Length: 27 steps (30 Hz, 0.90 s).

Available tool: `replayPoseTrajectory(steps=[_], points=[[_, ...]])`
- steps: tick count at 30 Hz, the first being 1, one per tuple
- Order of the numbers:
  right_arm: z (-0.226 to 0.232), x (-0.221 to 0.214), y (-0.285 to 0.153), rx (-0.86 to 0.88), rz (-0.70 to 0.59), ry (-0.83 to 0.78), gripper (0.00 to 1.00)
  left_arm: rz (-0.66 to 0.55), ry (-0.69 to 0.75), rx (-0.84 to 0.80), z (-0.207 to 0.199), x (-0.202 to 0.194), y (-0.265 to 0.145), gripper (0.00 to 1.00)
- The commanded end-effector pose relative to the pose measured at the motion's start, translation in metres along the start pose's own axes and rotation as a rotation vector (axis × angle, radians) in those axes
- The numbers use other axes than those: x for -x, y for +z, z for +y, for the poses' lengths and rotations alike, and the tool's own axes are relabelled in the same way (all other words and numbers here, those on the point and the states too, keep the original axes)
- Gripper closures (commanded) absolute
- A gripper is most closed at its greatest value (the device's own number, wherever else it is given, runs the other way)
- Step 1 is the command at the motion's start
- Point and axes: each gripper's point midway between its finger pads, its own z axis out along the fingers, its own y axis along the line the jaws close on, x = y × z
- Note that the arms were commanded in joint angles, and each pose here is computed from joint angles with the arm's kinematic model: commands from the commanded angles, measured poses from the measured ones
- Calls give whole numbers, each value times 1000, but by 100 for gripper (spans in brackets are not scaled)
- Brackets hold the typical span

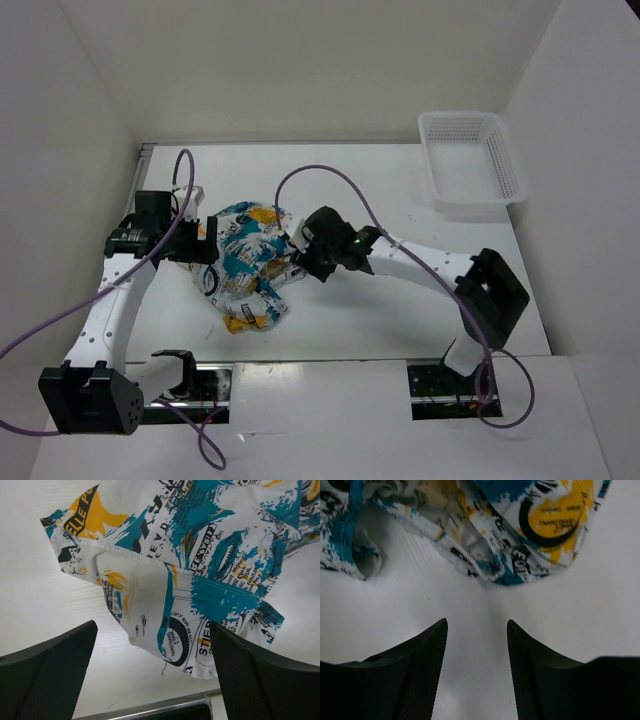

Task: Fold and stack the shorts
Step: Move the shorts to the center of the board

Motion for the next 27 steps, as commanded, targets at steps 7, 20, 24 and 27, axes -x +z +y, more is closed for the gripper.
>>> replayPoseTrajectory(steps=[7, 20, 24, 27], points=[[-23, 70, 68, -1, -208, 357, 40, -7, 6, 123, 23, -4, 8, 0], [-21, 6, 100, -87, -54, 435, 51, 56, -34, 253, 60, -15, 38, 0], [-24, -6, 92, -126, -43, 427, 85, 96, -42, 165, 46, -21, 48, 0], [-78, 22, 76, -260, -124, 421, 100, 120, -46, 144, 43, -25, 54, 0]])
